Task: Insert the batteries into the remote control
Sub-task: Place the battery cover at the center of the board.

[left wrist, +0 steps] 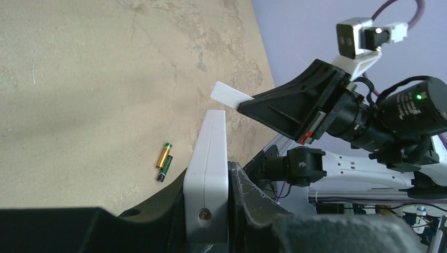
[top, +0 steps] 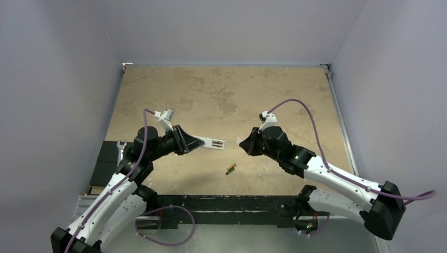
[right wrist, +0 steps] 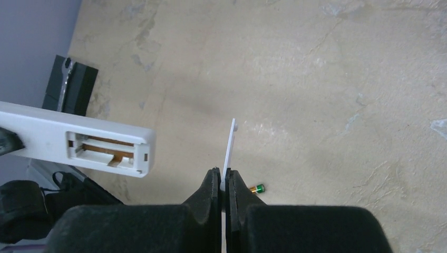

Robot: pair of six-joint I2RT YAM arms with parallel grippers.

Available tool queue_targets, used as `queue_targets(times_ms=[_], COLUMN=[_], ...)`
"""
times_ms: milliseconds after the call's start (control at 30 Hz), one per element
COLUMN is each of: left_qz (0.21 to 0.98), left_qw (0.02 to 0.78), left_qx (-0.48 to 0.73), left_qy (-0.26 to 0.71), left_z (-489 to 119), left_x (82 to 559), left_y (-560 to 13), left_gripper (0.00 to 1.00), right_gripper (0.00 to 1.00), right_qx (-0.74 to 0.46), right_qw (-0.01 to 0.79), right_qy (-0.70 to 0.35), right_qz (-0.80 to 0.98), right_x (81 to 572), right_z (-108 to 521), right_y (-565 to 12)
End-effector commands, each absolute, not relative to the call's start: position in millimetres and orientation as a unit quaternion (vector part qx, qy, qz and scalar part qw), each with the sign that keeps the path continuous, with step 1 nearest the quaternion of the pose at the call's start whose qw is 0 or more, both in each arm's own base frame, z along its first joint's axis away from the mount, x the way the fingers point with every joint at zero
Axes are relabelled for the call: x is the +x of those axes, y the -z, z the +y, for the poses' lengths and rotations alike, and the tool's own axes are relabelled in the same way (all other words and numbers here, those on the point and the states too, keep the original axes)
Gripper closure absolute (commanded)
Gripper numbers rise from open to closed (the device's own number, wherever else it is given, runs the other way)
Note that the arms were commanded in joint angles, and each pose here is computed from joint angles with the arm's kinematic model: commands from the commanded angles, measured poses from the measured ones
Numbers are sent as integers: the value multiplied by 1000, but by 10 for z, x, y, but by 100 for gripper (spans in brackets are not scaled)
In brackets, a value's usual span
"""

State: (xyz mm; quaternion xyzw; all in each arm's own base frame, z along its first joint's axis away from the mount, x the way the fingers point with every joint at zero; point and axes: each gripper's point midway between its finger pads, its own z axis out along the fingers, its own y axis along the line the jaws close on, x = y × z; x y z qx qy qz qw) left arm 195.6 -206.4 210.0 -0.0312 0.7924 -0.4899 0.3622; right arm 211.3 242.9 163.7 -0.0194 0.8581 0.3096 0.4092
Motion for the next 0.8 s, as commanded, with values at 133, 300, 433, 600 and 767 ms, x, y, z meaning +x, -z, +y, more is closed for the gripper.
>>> queue_targets(times_ms=[133, 300, 433, 600, 767], left_qz=[772, 770, 766, 767, 767], left_qw=[400, 395, 391, 386, 383], left_qx=[-9, -8, -7, -5, -7], left_qy=[494, 500, 510, 513, 514], left_z=[-2030, -2039, -2063, -2075, -2077], left_x=[1956, 1923, 1907, 1902, 1892], left_y=[-2394, -2365, -2358, -2338, -2303], left_gripper=[100, 100, 100, 100, 100], right_gripper=[100, 100, 100, 100, 100], right_qx=[-9, 20, 40, 63, 80], right_qw=[391, 378, 368, 353, 340], right_qy=[-348, -358, -359, -363, -374], right_qz=[852, 854, 857, 860, 859], right_x=[2367, 2467, 2535, 2607, 2631], right_z=[2547, 2520, 2504, 2466, 2432], right_y=[-1547, -1314, -1145, -924, -755])
